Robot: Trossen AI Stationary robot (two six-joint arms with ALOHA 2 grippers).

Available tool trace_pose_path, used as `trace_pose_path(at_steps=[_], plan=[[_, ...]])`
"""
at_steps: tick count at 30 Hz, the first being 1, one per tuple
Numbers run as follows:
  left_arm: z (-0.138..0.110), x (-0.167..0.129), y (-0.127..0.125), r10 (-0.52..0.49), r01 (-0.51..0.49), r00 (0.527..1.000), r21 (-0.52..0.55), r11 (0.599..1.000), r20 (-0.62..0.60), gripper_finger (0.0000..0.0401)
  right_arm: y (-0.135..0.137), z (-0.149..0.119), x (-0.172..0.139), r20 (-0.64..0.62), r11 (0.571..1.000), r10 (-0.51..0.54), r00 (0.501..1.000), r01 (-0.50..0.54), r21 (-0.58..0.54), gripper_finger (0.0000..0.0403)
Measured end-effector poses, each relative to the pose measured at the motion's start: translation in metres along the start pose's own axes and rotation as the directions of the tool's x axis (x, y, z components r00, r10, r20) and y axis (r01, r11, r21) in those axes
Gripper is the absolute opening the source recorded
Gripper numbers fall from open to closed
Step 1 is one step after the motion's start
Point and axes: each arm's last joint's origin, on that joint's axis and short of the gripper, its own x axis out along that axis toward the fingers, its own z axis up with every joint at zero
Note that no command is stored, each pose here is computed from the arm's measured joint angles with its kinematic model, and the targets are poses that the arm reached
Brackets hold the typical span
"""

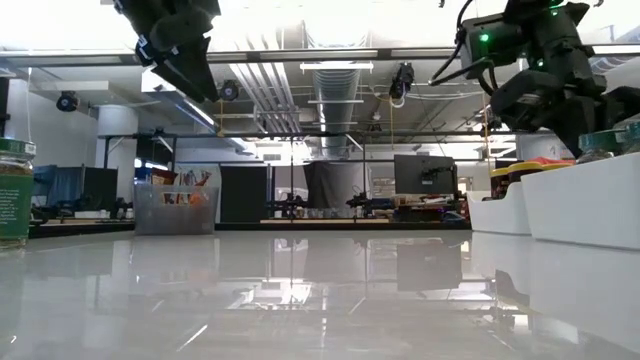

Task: Sort spices by type
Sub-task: Put the green seasoning bottle into the bottom white bin

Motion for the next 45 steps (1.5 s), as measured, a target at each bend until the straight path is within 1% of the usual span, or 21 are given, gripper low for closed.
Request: trace_pose_path(at_steps=[4, 8, 15, 19, 23, 25, 31, 35, 37, 41, 45], plan=[[-0.001, 0.000, 0.001, 0.004, -0.004, 1.000, 0.007, 1.000, -0.008, 0.0300, 0.000, 0.000, 0.002, -0.001, 1.000, -0.009, 1.000, 0.009, 0.001, 0.0028], [-0.002, 0.000, 0.001, 0.007, -0.007, 1.000, 0.012, 1.000, -0.013, 0.0300, -0.001, 0.001, 0.001, 0.037, 1.000, -0.028, 0.999, 0.028, 0.002, 0.0028], [-0.002, 0.000, 0.001, 0.009, -0.009, 1.000, 0.015, 1.000, -0.016, 0.0300, -0.010, -0.003, -0.002, 0.045, 0.997, -0.083, 0.995, 0.083, 0.004, 0.0028], [-0.002, 0.000, 0.001, 0.009, -0.008, 1.000, 0.014, 1.000, -0.015, 0.0300, -0.016, -0.012, -0.014, 0.096, 0.994, -0.106, 0.990, 0.106, 0.010, 0.0028], [-0.002, 0.000, 0.001, 0.008, -0.008, 1.000, 0.014, 1.000, -0.015, 0.0300, -0.017, -0.027, -0.026, 0.112, 0.997, -0.076, 0.991, 0.076, 0.005, 0.0028], [-0.002, 0.000, 0.001, 0.008, -0.008, 1.000, 0.014, 1.000, -0.015, 0.0300, -0.014, -0.036, -0.027, 0.097, 0.998, -0.057, 0.994, 0.058, -0.009, 0.0028], [-0.001, 0.000, 0.001, 0.007, -0.007, 1.000, 0.012, 1.000, -0.013, 0.0300, -0.007, -0.058, -0.018, 0.052, 0.994, -0.097, 0.994, 0.100, -0.053, 0.0028], [-0.002, 0.000, 0.001, 0.007, -0.007, 1.000, 0.014, 1.000, -0.013, 0.0300, -0.003, -0.069, -0.011, 0.049, 0.988, -0.116, 0.992, 0.120, -0.093, 0.0028], [-0.001, 0.000, 0.001, 0.008, -0.008, 1.000, 0.015, 1.000, -0.012, 0.0300, -0.002, -0.071, -0.007, 0.047, 0.987, -0.111, 0.993, 0.116, -0.109, 0.0028], [-0.001, 0.000, 0.001, 0.008, -0.008, 1.000, 0.015, 1.000, -0.013, 0.0300, -0.002, -0.071, 0.004, 0.020, 0.990, -0.095, 0.995, 0.097, -0.104, 0.0028], [-0.002, 0.000, 0.001, 0.008, -0.008, 1.000, 0.015, 1.000, -0.013, 0.0300, -0.004, -0.070, 0.013, 0.016, 0.987, -0.106, 0.994, 0.107, -0.119, 0.0028]])
